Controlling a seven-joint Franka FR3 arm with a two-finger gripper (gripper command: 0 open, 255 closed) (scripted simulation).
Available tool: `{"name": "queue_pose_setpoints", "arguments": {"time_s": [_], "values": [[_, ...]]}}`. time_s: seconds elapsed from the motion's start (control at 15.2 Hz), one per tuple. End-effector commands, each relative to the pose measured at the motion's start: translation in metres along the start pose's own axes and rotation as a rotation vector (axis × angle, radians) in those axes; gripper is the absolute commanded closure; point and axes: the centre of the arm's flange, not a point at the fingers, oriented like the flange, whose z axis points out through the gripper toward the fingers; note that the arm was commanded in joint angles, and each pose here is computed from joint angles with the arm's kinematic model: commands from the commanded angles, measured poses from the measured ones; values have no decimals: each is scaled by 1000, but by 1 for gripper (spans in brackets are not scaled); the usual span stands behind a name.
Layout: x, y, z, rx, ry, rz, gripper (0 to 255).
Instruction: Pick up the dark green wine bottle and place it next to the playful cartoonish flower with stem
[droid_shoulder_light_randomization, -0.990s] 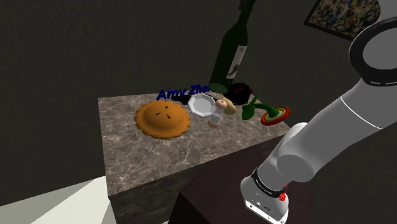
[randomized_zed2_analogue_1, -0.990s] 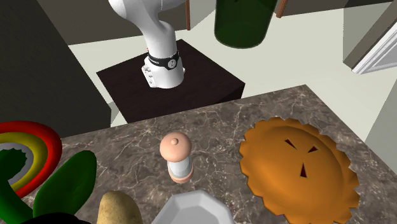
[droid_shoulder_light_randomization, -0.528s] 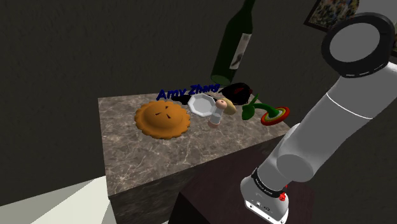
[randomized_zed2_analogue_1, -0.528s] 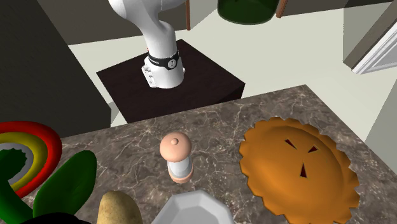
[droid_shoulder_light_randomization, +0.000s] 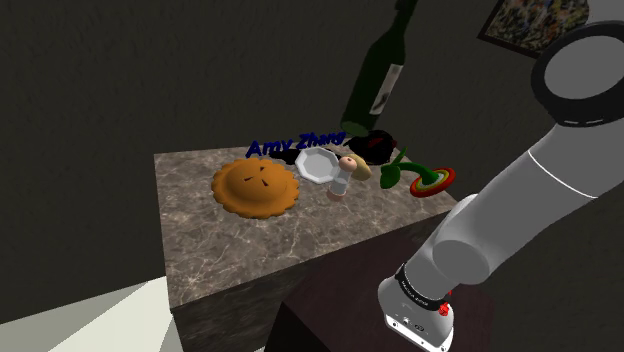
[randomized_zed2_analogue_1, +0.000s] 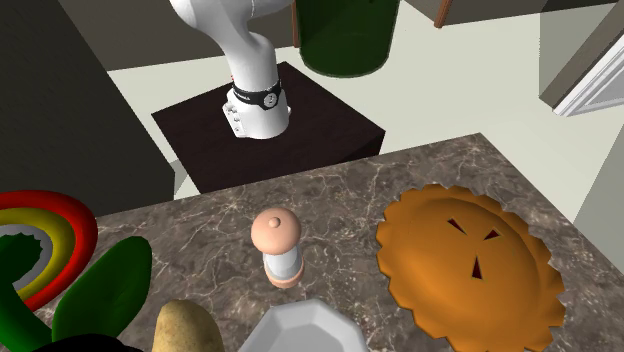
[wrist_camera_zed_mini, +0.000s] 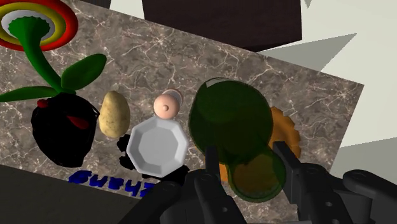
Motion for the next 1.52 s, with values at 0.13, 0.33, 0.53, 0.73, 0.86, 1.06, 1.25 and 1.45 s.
{"name": "queue_pose_setpoints", "arguments": {"time_s": [0.13, 0.33, 0.53, 0.73, 0.86, 1.06, 1.25, 1.45], "values": [[-4, 46, 25, 0, 1, -2, 255], [-7, 81, 44, 0, 1, -2, 255], [-10, 115, 64, 0, 1, -2, 255], [-14, 149, 84, 0, 1, -2, 255], [-16, 172, 97, 0, 1, -2, 255], [-19, 203, 115, 0, 1, -2, 255], [-17, 204, 130, 0, 1, -2, 255], [-16, 204, 146, 0, 1, -2, 255]]}}
